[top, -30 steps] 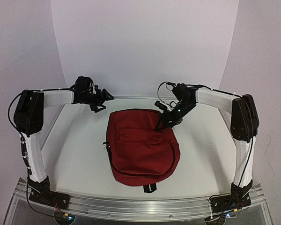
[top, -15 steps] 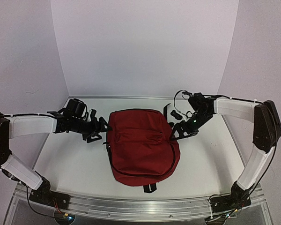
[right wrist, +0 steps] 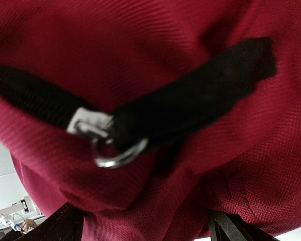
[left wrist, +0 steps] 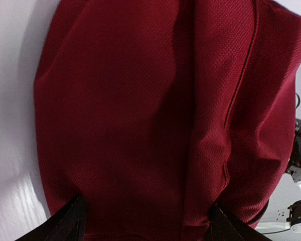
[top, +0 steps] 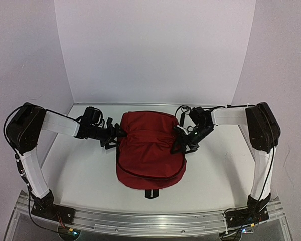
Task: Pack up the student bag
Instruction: Adjust the student bag at the center of the board, then reset both arms
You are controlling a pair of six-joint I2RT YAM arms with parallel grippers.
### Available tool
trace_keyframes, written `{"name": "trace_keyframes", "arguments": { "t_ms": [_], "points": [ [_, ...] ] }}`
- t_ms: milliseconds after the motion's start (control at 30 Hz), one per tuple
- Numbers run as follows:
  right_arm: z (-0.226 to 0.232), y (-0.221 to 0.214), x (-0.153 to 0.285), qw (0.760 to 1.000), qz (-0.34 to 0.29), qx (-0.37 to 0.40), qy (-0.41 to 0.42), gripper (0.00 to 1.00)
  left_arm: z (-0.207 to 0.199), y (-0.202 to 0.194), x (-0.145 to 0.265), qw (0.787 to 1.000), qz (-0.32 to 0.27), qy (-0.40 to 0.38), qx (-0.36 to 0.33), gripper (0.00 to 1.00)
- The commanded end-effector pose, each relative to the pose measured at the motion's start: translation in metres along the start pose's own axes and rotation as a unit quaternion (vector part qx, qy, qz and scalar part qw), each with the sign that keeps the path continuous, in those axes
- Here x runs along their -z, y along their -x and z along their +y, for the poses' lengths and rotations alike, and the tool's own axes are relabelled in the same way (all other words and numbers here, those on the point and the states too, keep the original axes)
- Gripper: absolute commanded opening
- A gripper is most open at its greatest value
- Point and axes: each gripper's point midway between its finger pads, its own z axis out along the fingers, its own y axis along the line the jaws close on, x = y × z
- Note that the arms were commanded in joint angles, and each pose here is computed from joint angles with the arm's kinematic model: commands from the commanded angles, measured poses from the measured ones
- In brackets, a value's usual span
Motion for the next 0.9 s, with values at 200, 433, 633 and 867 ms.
{"name": "trace_keyframes", "arguments": {
  "t_ms": [200, 433, 633, 867],
  "points": [
    [0.041, 0.054, 0.05, 0.991, -0.104, 0.082, -0.023, 0.96, -0.009, 0.086, 0.057, 0.996, -0.08, 0.021, -0.033, 0.95],
    [0.044, 0.06, 0.158, 0.959, -0.214, 0.11, -0.153, 0.98, -0.014, 0.098, 0.14, 0.985, -0.13, 0.096, -0.062, 1.0],
    [0.024, 0.038, 0.211, 0.925, -0.261, 0.087, -0.263, 0.98, -0.004, 0.08, 0.188, 0.971, -0.162, 0.158, -0.073, 1.0],
    [-0.005, 0.006, 0.206, 0.921, -0.241, 0.049, -0.303, 0.98, 0.021, 0.056, 0.199, 0.964, -0.164, 0.2, -0.061, 1.0]
  ]
}}
